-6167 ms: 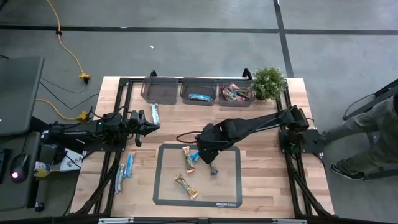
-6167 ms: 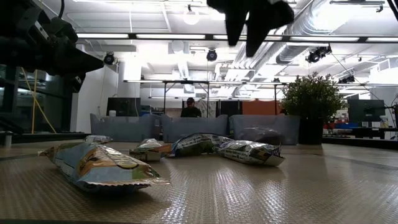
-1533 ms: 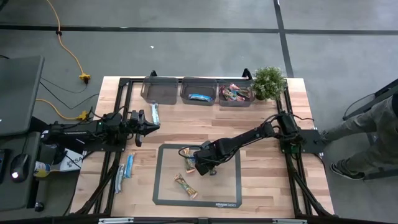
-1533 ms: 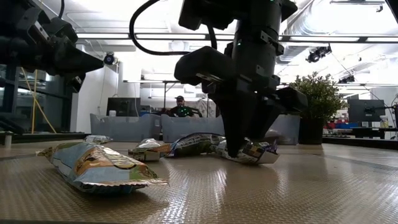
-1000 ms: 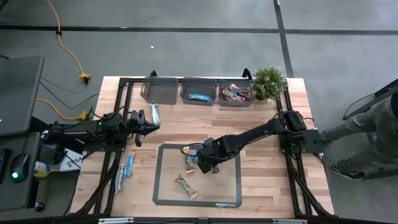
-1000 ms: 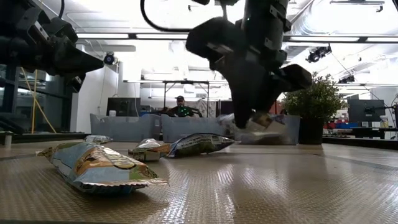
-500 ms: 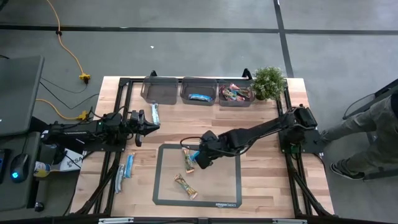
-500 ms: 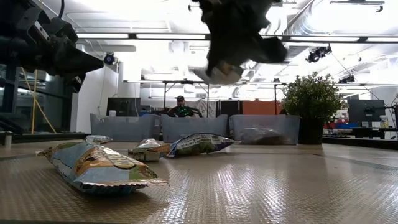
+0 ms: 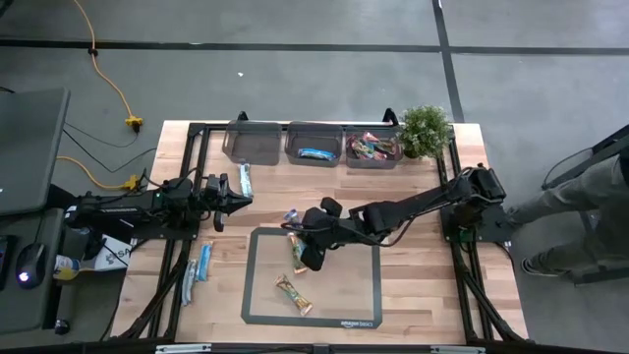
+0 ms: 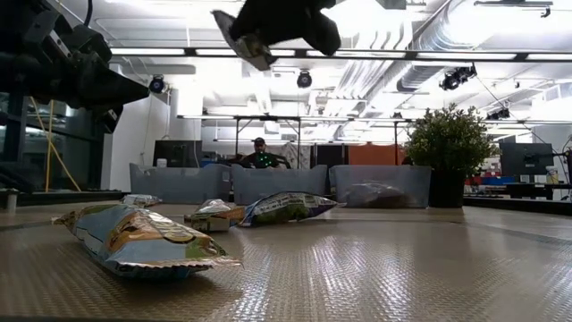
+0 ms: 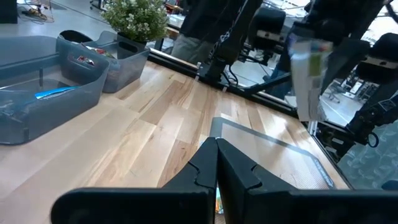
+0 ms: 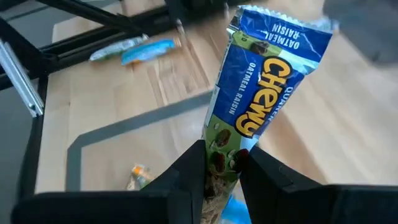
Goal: Pick and place Granola Bars by type
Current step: Put the blue granola bar into the middle black bin
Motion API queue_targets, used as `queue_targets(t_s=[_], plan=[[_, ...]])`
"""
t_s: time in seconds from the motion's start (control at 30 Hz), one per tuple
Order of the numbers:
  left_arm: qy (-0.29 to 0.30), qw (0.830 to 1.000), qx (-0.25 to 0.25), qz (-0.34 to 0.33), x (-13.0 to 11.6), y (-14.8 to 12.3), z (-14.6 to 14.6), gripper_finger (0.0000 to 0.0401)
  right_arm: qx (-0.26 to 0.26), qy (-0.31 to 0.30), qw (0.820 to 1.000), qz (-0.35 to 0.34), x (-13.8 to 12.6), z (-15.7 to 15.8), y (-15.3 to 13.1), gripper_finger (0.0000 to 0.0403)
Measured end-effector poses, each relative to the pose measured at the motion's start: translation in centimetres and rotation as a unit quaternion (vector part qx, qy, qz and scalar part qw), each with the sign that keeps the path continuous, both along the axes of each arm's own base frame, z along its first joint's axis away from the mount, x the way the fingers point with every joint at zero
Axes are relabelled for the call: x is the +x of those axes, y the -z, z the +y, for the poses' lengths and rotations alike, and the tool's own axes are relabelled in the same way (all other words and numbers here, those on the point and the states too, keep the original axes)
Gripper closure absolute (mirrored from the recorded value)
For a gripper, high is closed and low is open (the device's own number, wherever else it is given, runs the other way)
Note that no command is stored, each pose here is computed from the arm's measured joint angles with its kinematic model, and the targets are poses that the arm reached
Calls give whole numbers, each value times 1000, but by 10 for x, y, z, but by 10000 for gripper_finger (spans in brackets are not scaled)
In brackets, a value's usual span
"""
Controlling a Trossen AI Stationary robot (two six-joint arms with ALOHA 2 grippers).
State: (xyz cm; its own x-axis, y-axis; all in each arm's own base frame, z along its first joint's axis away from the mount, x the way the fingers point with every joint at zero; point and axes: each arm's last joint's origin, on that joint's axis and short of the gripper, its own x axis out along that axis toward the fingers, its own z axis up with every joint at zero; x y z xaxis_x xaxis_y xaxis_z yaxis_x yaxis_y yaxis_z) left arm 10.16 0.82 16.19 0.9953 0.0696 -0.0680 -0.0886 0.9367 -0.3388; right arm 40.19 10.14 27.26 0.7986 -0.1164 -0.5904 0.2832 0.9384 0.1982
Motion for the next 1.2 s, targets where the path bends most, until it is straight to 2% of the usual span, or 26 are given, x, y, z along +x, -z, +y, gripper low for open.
queue_targets(t_s=[0.3,0.67,0.87,1.2], plan=[[0,1000,0,0,0,0,0,401,-80,-5,995,-59,8,-6,-11,325],[0,1000,0,0,0,0,0,401,-91,5,975,-202,23,-34,-42,325],[0,1000,0,0,0,0,0,401,-97,9,963,-251,16,-59,-74,325],[0,1000,0,0,0,0,0,401,-173,23,934,-313,7,-118,-149,325]])
